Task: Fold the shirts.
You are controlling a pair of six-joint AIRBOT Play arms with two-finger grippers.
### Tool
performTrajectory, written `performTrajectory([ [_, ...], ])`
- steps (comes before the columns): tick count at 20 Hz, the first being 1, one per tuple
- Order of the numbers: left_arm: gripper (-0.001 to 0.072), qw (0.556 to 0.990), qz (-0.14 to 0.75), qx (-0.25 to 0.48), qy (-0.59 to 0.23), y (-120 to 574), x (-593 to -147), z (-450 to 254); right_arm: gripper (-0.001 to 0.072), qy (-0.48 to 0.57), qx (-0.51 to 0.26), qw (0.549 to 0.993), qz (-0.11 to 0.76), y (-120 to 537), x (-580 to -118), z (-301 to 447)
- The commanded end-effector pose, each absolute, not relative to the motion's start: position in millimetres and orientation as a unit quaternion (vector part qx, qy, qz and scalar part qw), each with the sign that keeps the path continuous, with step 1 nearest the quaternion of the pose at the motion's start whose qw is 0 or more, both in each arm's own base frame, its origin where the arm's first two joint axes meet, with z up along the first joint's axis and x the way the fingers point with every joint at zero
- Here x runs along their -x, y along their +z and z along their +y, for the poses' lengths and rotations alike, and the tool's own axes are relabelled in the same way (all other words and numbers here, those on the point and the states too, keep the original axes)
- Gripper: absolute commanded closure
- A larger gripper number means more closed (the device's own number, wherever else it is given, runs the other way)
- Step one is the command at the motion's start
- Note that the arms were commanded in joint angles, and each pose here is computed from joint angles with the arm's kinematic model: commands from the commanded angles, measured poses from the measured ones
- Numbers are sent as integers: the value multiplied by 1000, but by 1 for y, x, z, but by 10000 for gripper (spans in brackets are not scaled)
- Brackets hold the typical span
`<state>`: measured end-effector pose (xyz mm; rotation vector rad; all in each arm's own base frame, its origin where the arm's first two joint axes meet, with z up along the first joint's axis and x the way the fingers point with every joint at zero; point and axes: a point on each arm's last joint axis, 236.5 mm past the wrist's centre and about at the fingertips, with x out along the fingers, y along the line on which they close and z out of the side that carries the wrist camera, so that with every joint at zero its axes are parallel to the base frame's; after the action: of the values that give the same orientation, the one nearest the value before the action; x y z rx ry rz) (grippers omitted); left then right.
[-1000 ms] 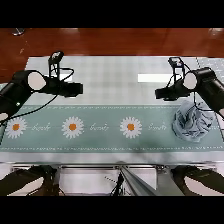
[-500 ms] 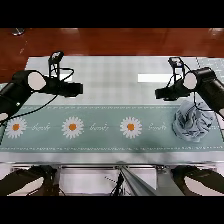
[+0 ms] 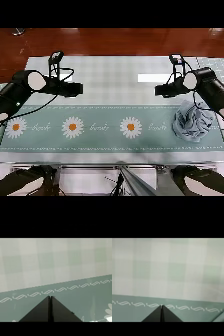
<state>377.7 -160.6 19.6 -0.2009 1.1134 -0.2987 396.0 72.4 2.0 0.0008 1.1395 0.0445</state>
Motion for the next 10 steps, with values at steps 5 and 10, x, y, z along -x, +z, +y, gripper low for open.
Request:
performTrajectory([
  [5,687,834,525,95,-141,20,-378,-160,689,37,-9,887,459,24,-433,82],
  [10,1,862,476,107,-138,31,-402,-162,74,21,112,924,364,55,-472,52],
])
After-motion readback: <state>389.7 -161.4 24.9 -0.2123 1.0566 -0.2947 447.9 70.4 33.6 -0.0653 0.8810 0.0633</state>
